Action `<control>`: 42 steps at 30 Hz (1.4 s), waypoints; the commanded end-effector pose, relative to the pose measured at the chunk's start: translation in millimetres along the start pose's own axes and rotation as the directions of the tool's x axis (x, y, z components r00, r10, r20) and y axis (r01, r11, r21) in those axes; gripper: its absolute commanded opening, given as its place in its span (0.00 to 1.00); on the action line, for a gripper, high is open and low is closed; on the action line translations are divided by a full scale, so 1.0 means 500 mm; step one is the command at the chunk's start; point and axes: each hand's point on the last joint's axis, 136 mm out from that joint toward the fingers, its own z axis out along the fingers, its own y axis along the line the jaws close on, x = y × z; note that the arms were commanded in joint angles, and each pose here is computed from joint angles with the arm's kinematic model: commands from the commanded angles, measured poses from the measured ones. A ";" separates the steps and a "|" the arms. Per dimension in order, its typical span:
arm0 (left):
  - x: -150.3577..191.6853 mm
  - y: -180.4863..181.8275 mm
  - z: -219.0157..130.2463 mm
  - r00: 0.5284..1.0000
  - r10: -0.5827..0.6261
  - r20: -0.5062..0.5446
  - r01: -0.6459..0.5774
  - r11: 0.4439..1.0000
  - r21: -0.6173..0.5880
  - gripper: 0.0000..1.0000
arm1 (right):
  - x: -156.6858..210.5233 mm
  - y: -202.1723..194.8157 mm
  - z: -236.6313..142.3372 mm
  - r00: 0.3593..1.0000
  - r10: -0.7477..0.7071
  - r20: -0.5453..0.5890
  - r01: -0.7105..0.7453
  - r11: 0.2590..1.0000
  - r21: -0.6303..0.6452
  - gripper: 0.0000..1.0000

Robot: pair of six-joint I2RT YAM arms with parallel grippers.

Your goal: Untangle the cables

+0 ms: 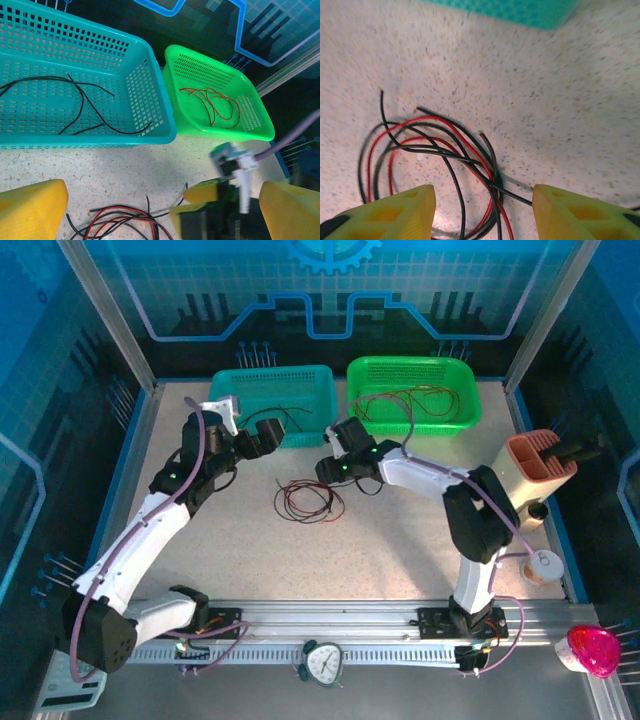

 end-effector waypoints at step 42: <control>-0.013 -0.011 -0.015 0.999 -0.048 0.019 0.046 0.997 0.067 0.99 | -0.237 0.089 -0.265 0.943 -0.064 0.327 0.085 0.995 -0.051 0.00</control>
